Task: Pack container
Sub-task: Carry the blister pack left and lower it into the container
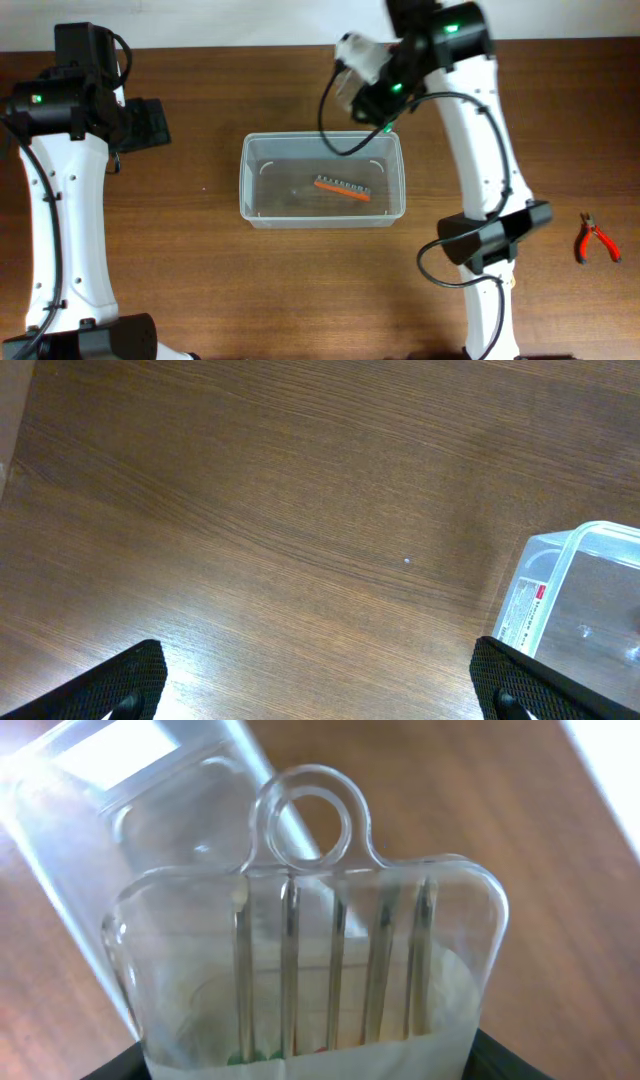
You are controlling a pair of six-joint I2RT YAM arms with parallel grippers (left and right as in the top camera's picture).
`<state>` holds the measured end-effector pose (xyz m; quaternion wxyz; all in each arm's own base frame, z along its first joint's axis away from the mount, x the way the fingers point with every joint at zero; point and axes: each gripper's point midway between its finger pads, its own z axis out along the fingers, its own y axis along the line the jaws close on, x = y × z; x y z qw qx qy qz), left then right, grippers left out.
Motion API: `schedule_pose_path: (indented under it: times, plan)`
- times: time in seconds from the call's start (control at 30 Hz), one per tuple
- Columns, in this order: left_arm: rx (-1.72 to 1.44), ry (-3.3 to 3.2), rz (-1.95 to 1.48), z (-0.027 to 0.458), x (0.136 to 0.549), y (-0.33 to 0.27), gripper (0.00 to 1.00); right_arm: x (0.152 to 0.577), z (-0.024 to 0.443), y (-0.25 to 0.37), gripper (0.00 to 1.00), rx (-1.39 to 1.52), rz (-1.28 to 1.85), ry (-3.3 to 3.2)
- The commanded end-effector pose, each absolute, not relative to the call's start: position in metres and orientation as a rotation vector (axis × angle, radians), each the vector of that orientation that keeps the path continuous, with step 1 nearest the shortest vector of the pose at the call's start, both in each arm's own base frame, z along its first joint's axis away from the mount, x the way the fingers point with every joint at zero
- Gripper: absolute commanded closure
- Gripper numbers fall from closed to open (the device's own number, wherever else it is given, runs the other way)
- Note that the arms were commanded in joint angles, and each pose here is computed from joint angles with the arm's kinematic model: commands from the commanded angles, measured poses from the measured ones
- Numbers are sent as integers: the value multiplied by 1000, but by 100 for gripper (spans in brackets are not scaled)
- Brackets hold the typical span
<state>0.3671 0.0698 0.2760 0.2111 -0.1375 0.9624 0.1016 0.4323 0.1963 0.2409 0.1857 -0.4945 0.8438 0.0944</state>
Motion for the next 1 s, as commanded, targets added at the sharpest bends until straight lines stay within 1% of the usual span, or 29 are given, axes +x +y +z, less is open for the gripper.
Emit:
schedule_pose_path:
  times: [0.0, 0.2, 0.37, 0.8, 0.87, 0.9, 0.97]
  plan:
    - [-380, 2644, 295, 286, 366, 72, 1, 413, 230, 224, 35, -1514, 321, 2346]
    - [-380, 2644, 295, 286, 366, 72, 1, 389, 177, 252, 33, -1711, 370, 2368]
    - [-380, 2644, 295, 286, 366, 72, 1, 375, 141, 256, 32, -1775, 402, 2432]
    - [-380, 2644, 295, 286, 366, 72, 1, 362, 91, 249, 31, -1812, 435, 2518]
    - [-380, 2644, 295, 286, 366, 72, 1, 359, 84, 248, 30, -1817, 439, 2529]
    - [-380, 2644, 295, 286, 366, 72, 1, 358, 80, 248, 28, -1819, 440, 2534]
    - [-380, 2644, 295, 286, 366, 72, 1, 356, 74, 247, 27, -1823, 444, 2542]
